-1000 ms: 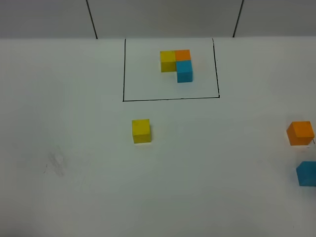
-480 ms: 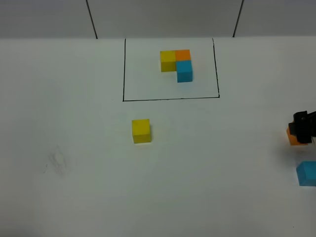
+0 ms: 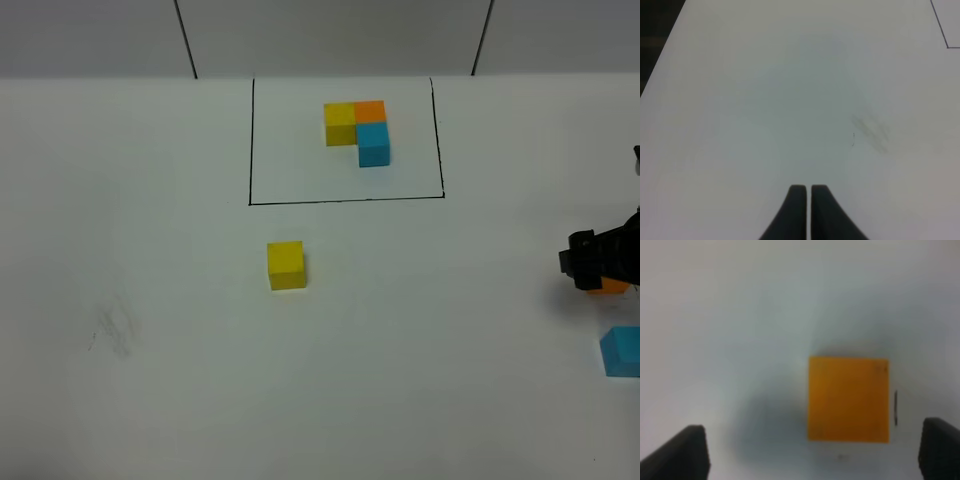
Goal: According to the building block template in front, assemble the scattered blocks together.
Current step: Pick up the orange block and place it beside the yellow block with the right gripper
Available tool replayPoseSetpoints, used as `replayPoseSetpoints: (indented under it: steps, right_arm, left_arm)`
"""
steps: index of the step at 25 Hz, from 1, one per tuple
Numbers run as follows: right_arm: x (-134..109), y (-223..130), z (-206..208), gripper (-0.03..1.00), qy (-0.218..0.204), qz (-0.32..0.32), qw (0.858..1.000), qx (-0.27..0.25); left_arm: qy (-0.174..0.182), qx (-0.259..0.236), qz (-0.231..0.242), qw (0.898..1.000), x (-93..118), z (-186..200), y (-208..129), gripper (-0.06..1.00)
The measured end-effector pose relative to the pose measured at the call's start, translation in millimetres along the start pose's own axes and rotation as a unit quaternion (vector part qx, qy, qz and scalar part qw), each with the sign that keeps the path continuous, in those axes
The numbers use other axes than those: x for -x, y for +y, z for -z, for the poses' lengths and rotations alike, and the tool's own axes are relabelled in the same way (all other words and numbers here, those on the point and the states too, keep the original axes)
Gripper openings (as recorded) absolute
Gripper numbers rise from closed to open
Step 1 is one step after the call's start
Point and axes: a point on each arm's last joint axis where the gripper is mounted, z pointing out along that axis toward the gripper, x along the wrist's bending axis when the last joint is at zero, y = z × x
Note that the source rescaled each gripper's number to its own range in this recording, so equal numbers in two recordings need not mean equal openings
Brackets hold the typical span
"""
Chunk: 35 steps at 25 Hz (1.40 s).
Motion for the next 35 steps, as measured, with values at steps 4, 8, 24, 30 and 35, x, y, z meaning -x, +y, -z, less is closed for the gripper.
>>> replayPoseSetpoints:
  steps: [4,8,24,30,35]
  right_arm:
    - [-0.7,-1.7,-16.1,0.84,0.002,0.0,1.0,-0.003]
    - [-1.2,-5.6,-29.9,0.84,0.003,0.001,1.0,-0.016]
    - [5.0,-7.7,-51.8,0.75,0.001,0.007,1.0,-0.004]
    - [8.0,-9.6,-62.8,0.62,0.0,0.009,1.0,-0.006]
    - [8.3,-7.3,-66.6,0.46,0.001,0.018,1.0,0.005]
  left_arm:
    - [0.0,0.0,0.0,1.0,0.0,0.0,0.0,0.0]
    - [0.0,0.0,0.0,1.0,0.0,0.0,0.0,0.0]
    - [0.0,0.0,0.0,1.0,0.0,0.0,0.0,0.0]
    - [0.0,0.0,0.0,1.0,0.0,0.0,0.0,0.0]
    - [0.0,0.0,0.0,1.0,0.0,0.0,0.0,0.0]
